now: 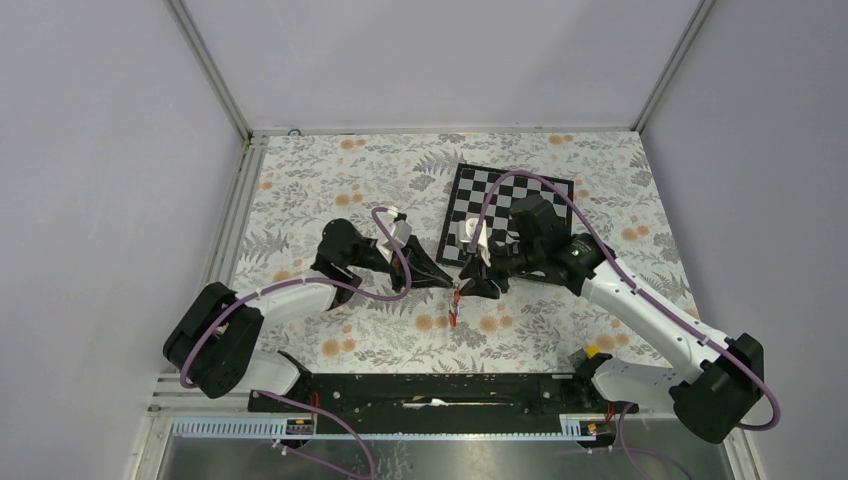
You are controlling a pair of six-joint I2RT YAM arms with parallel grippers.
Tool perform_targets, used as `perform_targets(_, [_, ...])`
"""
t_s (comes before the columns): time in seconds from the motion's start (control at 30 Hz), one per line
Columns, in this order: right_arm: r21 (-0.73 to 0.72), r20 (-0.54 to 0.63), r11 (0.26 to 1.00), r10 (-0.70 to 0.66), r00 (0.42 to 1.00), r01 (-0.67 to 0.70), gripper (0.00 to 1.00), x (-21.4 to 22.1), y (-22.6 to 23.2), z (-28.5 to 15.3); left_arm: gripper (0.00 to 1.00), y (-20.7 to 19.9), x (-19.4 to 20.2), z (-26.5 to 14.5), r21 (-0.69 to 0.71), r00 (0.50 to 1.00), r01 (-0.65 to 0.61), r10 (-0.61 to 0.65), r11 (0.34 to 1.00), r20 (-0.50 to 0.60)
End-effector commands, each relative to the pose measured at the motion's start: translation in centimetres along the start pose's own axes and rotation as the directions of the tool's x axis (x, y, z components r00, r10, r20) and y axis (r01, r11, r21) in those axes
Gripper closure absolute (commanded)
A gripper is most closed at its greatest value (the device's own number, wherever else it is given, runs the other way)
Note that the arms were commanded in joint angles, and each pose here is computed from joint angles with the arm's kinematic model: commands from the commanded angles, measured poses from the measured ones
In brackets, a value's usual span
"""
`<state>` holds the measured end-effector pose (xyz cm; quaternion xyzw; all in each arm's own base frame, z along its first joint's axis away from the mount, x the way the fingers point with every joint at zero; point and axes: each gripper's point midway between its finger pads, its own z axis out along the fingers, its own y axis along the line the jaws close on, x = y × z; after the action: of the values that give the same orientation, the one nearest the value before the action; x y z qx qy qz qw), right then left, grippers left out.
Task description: Put the keys on the keyring
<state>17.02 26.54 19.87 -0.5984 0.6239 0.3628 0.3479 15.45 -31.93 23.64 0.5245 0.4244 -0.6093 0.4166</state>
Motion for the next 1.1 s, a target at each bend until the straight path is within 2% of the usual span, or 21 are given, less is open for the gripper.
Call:
perform_targets(0.0, [-0.031, 0.066, 0.999, -0.024, 0.998, 0.026, 0.55, -1.9, 0.1, 0.1, 1.00, 0.0, -1.0, 0.0, 0.008, 0.997, -0.077, 0.077, 0.997, 0.019])
perform_targets(0.33, [-0.079, 0.062, 0.997, 0.006, 0.998, -0.001, 0.67, -1.1, 1.1, 0.4, 1.00, 0.3, -1.1, 0.0, -0.003, 0.997, -0.075, 0.075, 0.997, 0.022])
perform_targets(0.67, [-0.066, 0.038, 0.998, 0.002, 0.999, 0.001, 0.72, -0.1, 1.4, 0.1, 1.00, 0.5, -1.2, 0.0, -0.018, 0.996, -0.080, 0.080, 0.997, 0.027])
perform_targets(1.07, [-0.113, 0.066, 0.993, 0.036, 0.997, -0.029, 0.77, -0.4, 2.0, 0.6, 1.00, 0.8, -1.2, 0.0, -0.034, 0.996, -0.082, 0.083, 0.996, 0.029])
